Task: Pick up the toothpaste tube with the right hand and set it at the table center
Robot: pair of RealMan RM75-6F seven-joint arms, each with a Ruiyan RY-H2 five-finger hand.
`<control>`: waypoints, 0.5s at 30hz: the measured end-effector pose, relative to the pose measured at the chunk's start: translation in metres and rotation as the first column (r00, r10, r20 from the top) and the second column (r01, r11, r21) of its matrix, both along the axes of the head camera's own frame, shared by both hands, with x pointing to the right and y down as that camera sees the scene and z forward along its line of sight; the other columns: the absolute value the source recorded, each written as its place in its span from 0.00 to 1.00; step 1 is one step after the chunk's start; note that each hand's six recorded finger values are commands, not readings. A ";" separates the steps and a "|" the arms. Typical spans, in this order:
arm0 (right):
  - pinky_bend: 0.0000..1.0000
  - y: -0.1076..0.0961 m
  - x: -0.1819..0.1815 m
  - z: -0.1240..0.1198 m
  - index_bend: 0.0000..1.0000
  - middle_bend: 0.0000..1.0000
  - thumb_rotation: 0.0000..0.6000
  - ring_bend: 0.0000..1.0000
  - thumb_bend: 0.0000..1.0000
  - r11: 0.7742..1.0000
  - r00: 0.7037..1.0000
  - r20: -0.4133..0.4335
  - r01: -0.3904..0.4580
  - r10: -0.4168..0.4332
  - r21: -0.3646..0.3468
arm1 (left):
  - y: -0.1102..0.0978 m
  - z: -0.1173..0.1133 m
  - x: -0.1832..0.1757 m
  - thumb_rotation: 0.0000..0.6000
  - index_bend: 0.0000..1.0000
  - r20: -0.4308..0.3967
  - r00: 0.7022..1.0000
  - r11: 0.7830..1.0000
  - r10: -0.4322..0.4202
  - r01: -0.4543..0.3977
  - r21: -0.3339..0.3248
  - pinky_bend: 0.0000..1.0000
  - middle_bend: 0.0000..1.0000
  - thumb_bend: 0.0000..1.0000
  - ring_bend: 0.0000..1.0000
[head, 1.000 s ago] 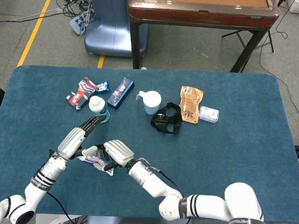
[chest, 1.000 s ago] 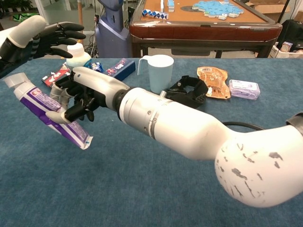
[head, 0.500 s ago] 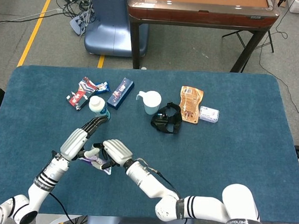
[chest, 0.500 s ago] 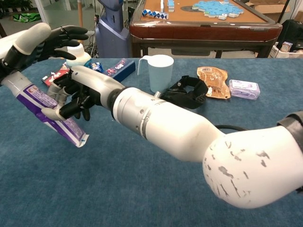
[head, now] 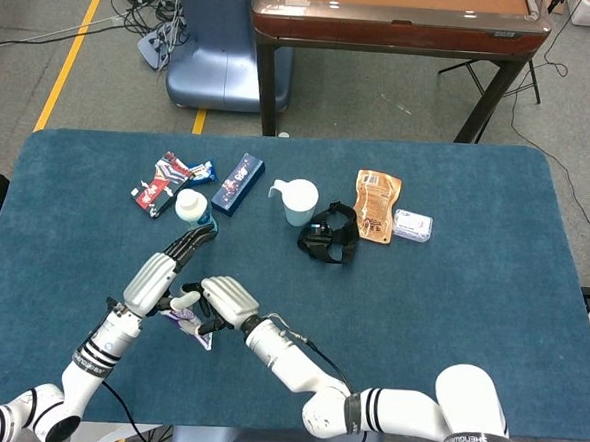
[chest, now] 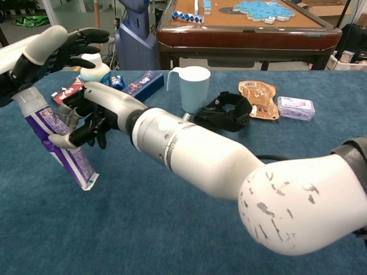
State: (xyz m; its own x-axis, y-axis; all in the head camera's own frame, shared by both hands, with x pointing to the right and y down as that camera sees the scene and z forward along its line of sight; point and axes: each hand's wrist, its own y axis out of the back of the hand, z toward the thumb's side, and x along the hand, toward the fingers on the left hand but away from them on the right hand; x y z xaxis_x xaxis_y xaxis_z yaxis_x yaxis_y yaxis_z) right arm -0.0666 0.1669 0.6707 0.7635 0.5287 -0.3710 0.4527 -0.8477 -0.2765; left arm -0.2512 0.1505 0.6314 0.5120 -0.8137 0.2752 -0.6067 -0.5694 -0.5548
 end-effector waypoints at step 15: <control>0.60 -0.018 0.049 0.015 0.86 0.79 1.00 0.66 0.90 0.933 0.918 -0.325 0.302 -0.228 0.198 | -0.009 -0.015 -0.041 0.00 0.00 0.130 0.991 0.999 -0.014 0.007 0.053 0.08 0.00 0.03 0.00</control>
